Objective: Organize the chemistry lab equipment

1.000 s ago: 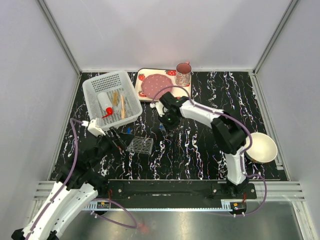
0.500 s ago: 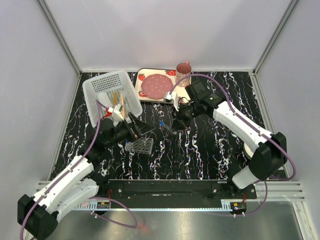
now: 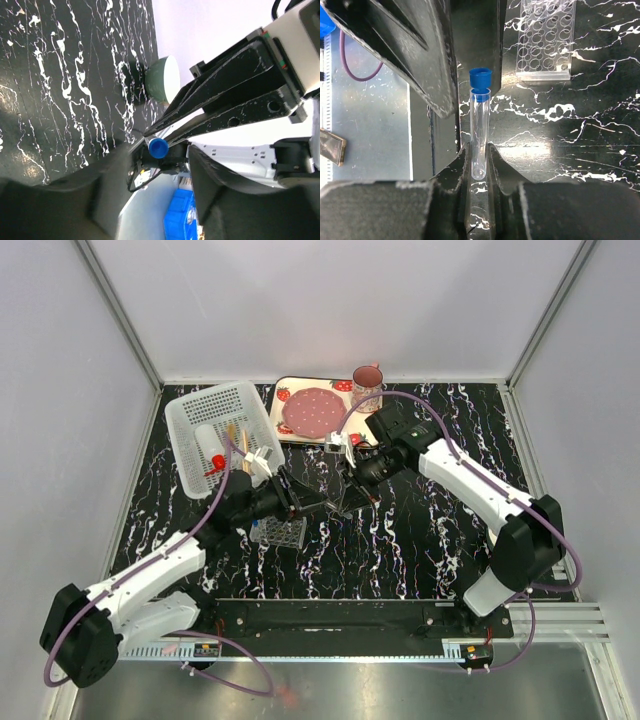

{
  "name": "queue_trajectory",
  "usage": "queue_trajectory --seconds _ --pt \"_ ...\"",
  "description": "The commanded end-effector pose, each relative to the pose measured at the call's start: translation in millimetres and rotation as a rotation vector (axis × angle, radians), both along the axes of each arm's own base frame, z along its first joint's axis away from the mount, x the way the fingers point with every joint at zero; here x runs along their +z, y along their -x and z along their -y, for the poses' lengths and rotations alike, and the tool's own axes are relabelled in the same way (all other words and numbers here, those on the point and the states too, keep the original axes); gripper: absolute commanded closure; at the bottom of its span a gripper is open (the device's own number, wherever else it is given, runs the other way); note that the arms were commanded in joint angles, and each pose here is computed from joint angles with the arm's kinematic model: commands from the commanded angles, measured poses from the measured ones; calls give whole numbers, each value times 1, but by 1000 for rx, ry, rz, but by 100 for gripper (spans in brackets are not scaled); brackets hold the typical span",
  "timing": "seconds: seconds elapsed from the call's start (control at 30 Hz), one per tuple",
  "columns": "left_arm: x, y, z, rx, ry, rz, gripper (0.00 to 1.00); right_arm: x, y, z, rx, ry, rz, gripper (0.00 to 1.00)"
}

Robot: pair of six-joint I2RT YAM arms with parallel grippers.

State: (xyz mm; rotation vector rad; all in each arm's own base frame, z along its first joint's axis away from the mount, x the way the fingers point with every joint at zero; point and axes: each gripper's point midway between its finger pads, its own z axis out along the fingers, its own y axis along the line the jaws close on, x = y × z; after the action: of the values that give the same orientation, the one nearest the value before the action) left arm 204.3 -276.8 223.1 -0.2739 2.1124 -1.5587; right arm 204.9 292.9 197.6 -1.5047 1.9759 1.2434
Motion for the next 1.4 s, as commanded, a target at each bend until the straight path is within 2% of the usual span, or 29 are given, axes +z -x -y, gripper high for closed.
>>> queue_trajectory --seconds 0.0,0.07,0.37,0.6,0.7,0.9,1.0,1.03,1.07,1.1,1.13,1.17,1.27,1.3,1.37 --pt "36 -3 15 -31 67 80 54 14 5 -7 49 -44 16 93" --pt "33 -6 15 -26 42 84 61 12 6 -7 51 -40 18 92" --pt "20 -4 13 -29 -16 70 64 7 11 -10 75 -22 22 93" --pt "16 2 11 -53 -44 71 74 3 9 -12 79 -4 26 92" --pt "15 6 8 -62 -58 75 85 2 8 -12 78 0 25 92" --pt "10 13 5 -88 -86 79 88 3 7 -12 74 2 26 88" --pt "8 16 1 -87 -105 85 91 2 7 -11 73 5 27 67" --pt "9 15 -2 -75 -113 99 91 1 7 -10 73 8 28 58" --pt "4 17 -5 -70 -141 88 92 2 8 -10 75 9 37 41" --pt "1 17 -10 -59 -176 86 92 1 5 -7 65 25 53 35" --pt "5 9 -19 -11 -237 139 92 1 3 -5 57 38 70 31" --pt "-12 13 -32 2 -332 91 92 4 2 -1 48 44 100 24" --pt "-14 3 -63 99 -499 145 92 4 -14 18 -9 83 183 16" --pt "-23 7 -76 107 -573 121 93 5 -20 25 -34 86 200 13" --pt "-26 2 -98 158 -691 139 92 8 -29 38 -86 77 224 11"
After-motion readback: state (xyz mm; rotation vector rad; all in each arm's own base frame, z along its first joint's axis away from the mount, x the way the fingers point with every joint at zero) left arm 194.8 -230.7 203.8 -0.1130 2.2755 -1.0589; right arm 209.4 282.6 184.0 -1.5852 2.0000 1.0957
